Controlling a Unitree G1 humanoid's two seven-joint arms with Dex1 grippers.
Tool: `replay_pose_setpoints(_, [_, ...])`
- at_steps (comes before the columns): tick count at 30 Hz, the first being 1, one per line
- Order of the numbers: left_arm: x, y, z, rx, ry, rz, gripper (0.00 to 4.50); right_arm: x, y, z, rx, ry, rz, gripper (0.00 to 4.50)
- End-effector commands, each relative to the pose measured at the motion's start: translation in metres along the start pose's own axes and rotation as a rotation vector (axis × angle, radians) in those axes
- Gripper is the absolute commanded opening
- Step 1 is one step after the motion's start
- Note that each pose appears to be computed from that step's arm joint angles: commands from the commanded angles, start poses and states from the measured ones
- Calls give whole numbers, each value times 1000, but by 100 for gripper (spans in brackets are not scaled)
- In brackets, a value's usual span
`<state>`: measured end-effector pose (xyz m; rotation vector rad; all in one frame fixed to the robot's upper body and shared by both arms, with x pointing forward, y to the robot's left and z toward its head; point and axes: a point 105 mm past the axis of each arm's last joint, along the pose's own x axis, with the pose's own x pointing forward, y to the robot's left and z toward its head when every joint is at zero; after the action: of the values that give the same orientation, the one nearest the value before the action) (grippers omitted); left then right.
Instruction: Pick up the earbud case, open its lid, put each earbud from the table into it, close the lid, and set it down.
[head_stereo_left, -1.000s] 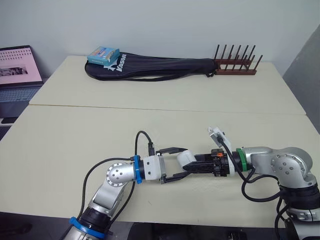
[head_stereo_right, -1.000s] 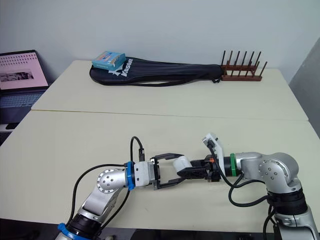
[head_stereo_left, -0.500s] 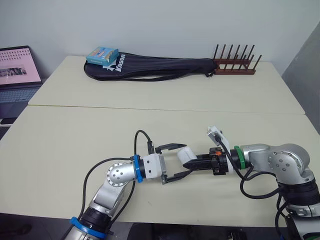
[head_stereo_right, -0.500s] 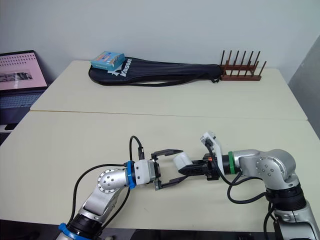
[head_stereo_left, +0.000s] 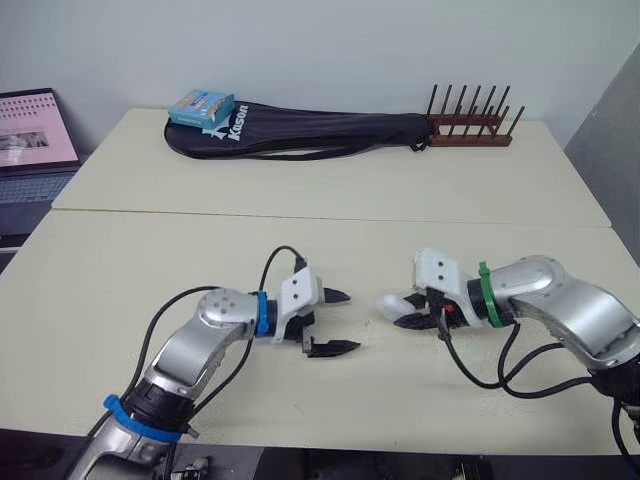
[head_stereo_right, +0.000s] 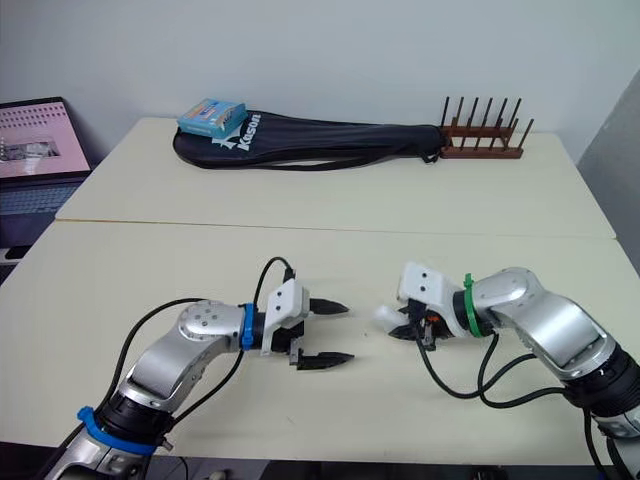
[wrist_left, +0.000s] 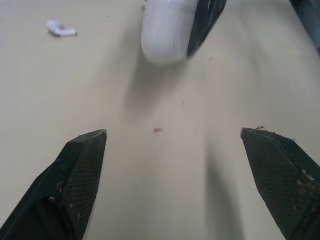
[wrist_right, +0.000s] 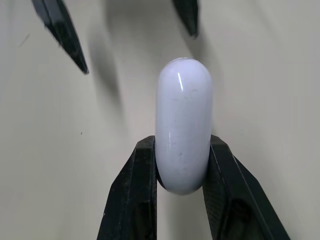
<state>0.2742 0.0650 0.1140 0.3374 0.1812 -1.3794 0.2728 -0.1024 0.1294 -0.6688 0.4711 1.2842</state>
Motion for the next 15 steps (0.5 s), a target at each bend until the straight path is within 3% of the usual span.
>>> replay_pose_setpoints(1, [6,2,25,69,-52,6,450,-1,1,13,-112,-11,9,79])
replay_pose_setpoints(15, [15,-1,27,75,-45,-64,450,-5,-3,25,-140,-17,34,79])
